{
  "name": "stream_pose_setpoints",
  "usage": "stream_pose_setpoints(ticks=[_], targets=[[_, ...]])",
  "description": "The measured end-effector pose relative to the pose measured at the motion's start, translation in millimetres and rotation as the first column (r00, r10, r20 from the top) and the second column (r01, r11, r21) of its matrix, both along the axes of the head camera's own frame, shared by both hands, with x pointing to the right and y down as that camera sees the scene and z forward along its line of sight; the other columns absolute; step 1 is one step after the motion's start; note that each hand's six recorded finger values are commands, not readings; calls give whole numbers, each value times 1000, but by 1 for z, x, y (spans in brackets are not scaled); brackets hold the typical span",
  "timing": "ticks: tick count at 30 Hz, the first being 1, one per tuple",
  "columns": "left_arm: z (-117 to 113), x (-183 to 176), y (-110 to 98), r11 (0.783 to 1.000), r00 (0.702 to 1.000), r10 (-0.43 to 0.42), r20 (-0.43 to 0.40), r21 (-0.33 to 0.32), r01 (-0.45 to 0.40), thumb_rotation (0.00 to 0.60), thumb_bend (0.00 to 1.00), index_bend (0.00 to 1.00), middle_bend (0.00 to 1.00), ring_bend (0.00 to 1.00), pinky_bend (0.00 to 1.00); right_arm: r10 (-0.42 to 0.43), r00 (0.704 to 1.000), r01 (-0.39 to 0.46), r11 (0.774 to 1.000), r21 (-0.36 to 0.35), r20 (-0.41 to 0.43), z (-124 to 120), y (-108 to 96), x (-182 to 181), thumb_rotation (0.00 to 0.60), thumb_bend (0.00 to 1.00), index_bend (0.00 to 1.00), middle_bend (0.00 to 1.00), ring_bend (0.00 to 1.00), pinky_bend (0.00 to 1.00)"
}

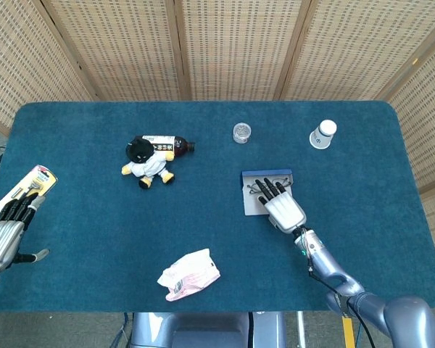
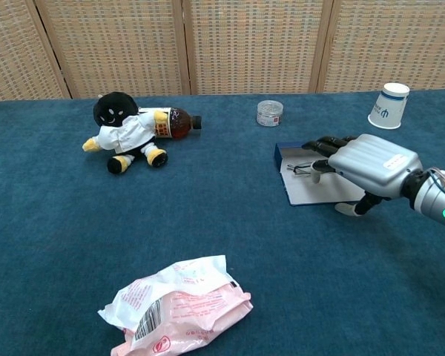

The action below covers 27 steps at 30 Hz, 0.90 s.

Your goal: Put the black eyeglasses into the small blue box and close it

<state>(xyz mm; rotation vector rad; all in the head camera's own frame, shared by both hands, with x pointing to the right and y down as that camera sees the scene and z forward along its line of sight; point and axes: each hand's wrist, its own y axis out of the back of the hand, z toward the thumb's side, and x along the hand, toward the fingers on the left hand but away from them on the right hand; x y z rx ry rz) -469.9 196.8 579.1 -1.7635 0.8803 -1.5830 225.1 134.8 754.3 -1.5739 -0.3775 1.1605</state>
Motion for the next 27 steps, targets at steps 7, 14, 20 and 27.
stream_pose_setpoints(ticks=[7, 14, 20, 27], targets=[[0, 0, 0, 1000, 1000, -2, 0, -2, 2, 600, 0, 0, 0, 0, 0, -8, 1000, 9, 1000, 17, -27, 5, -2, 1, 600, 363, 354, 50, 0, 200], [1, -1, -1, 1000, 1000, -4, 1, -3, 4, 600, 0, 0, 0, 0, 0, -5, 1000, 6, 999, 36, -28, 6, -6, -2, 600, 406, 483, 68, 0, 212], [1, -1, -1, 1000, 1000, -5, 0, -3, 5, 600, 0, 0, 0, 0, 0, -4, 1000, 5, 998, 57, -21, 4, -9, -4, 600, 440, 501, 76, 0, 218], [1, -1, 0, 1000, 1000, -4, -2, -4, 4, 600, 0, 0, 0, 0, 0, 9, 1000, -8, 996, 89, -11, -1, -18, -5, 600, 441, 501, 85, 0, 219]])
